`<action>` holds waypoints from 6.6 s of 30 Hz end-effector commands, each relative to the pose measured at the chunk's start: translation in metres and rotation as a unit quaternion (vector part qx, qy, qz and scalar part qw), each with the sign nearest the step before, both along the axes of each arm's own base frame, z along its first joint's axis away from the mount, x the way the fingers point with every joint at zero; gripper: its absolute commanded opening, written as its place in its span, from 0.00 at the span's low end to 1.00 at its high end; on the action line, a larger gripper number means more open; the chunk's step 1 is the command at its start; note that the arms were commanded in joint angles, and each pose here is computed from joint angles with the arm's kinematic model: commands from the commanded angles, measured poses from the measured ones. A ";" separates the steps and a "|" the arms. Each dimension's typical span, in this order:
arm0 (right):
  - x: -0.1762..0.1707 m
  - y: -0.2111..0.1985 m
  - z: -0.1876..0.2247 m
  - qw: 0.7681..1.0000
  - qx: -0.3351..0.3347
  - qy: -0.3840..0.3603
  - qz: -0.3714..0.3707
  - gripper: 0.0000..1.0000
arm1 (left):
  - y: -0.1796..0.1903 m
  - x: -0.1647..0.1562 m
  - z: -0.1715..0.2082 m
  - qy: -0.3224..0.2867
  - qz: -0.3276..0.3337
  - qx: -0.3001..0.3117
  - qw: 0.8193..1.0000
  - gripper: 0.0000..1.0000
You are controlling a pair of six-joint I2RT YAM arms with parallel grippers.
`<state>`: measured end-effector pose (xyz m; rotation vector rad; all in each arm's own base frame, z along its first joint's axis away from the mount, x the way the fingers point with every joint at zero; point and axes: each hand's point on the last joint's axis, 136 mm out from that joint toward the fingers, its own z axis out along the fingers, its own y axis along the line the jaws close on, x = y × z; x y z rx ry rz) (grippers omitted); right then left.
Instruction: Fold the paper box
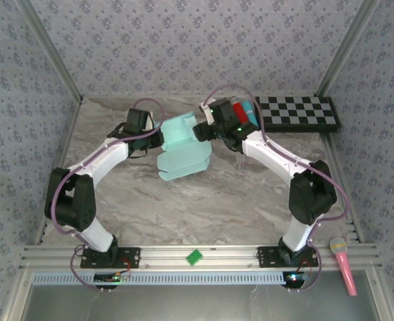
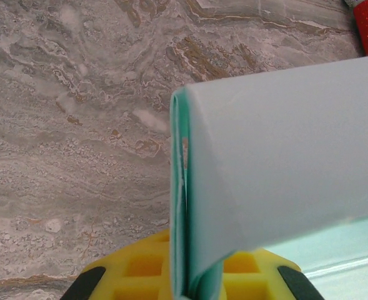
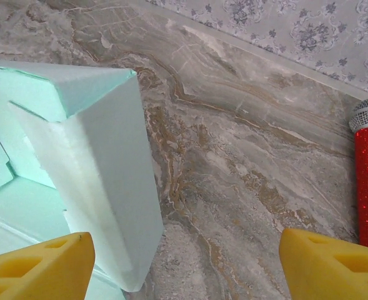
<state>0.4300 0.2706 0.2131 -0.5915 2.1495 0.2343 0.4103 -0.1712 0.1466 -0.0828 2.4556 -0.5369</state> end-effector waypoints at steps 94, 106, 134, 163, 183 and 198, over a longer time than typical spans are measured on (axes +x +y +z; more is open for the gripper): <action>0.048 -0.002 -0.055 0.979 -0.182 0.019 -0.086 0.38 | -0.011 -0.003 0.009 0.044 0.001 -0.031 0.999 0.00; 0.034 0.008 -0.032 0.989 -0.137 0.008 -0.054 0.77 | -0.012 -0.002 -0.002 0.058 0.009 -0.033 0.998 0.00; -0.009 -0.040 0.032 0.996 -0.034 0.030 -0.082 0.83 | -0.025 -0.041 -0.009 0.145 0.160 -0.098 0.972 0.00; -0.018 -0.095 0.004 0.981 -0.016 0.096 -0.165 0.83 | -0.043 -0.158 -0.083 0.413 0.380 -0.210 0.801 0.05; -0.021 -0.097 0.003 0.982 -0.010 0.101 -0.161 0.83 | -0.057 -0.136 -0.078 0.382 0.317 -0.194 0.846 0.73; -0.049 -0.107 -0.001 0.982 0.029 0.109 -0.150 0.84 | -0.004 -0.102 0.010 0.155 0.190 -0.037 0.969 0.83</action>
